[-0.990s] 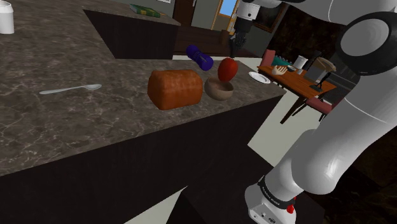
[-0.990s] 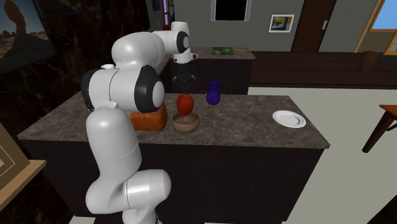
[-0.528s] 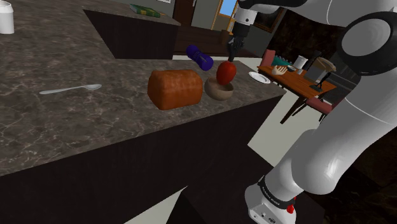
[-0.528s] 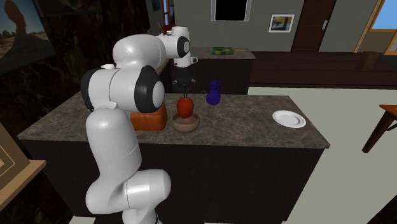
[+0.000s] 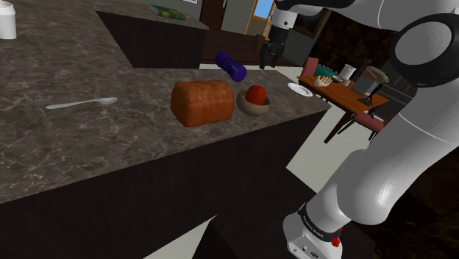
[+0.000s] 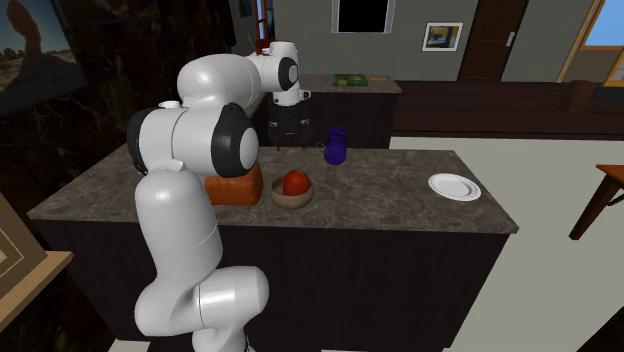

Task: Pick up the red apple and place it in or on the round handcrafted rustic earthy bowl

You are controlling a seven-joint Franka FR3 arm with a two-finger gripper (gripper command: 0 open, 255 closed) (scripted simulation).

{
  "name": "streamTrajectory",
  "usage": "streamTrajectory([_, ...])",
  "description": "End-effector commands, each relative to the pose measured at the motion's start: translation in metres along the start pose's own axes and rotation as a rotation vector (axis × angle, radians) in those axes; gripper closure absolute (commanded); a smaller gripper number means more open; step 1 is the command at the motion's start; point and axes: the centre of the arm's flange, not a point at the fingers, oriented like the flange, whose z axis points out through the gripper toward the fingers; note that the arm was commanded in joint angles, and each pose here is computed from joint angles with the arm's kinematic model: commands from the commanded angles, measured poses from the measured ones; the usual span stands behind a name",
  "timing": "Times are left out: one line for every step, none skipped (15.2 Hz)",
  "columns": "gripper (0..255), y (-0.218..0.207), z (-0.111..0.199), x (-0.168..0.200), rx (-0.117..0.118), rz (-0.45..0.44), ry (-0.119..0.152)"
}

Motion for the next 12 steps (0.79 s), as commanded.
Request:
streamTrajectory([0, 0.000, 0.000, 0.000, 0.000, 0.000, 0.000])
streamTrajectory([0, 0.000, -0.013, 0.000, 0.000, 0.000, 0.000])
streamTrajectory([0, 0.000, -0.026, 0.000, 0.000, 0.000, 0.000])
streamTrajectory([0, 0.000, -0.040, 0.000, 0.000, 0.000, 0.000])
streamTrajectory([0, 0.000, -0.050, 0.000, 0.000, 0.000, 0.000])
streamTrajectory([0, 0.000, -0.050, 0.000, 0.000, 0.000, 0.000])
streamTrajectory([0, 0.000, -0.050, 0.000, 0.000, 0.000, 0.000])
streamTrajectory([0, 0.000, -0.050, 0.000, 0.000, 0.000, 0.000])
streamTrajectory([0, 0.000, -0.050, 0.000, 0.000, 0.000, 0.000])
streamTrajectory([0, 0.000, -0.050, 0.000, 0.000, 0.000, 0.000])
streamTrajectory([0, 0.000, -0.050, 0.000, 0.000, 0.000, 0.000])
streamTrajectory([0, 0.000, -0.050, 0.000, 0.000, 0.000, 0.000])
